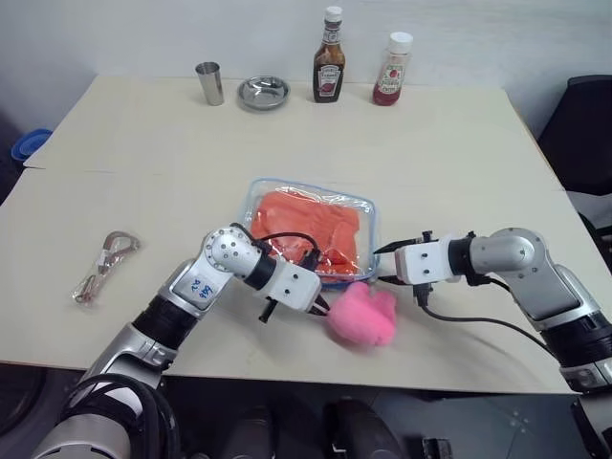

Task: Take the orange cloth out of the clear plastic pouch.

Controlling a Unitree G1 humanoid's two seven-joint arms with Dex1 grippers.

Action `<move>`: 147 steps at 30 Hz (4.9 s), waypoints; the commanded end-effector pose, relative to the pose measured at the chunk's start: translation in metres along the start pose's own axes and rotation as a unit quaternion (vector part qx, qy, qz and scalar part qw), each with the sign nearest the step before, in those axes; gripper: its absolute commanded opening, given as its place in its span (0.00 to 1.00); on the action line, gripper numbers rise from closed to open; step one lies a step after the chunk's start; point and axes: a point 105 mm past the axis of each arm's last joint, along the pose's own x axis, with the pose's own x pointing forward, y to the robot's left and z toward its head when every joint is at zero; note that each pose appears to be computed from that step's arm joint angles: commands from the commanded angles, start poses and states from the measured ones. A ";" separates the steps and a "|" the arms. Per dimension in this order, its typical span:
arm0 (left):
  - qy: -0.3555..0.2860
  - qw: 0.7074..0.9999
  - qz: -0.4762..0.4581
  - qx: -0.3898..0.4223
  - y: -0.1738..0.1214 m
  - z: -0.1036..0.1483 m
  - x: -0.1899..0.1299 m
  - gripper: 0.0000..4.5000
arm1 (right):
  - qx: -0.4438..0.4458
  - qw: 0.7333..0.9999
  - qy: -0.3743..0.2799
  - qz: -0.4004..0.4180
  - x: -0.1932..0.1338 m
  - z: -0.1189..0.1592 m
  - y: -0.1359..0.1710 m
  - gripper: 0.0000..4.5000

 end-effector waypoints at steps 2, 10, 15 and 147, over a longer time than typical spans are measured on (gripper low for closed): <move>-0.007 1.000 0.014 0.010 0.004 0.009 -0.004 0.01 | -0.022 1.000 -0.014 -0.011 0.001 0.008 -0.009 0.53; -0.005 1.000 0.014 0.008 0.003 0.009 -0.007 0.00 | -0.027 0.999 -0.023 -0.005 0.005 0.011 -0.012 0.34; -0.021 0.999 0.029 0.019 0.009 0.018 -0.020 0.09 | -0.031 0.999 -0.012 -0.001 0.004 0.006 -0.010 0.33; 0.019 0.793 0.404 -0.456 -0.105 -0.070 -0.197 0.75 | 0.005 0.996 -0.076 -0.039 -0.038 0.003 -0.011 0.83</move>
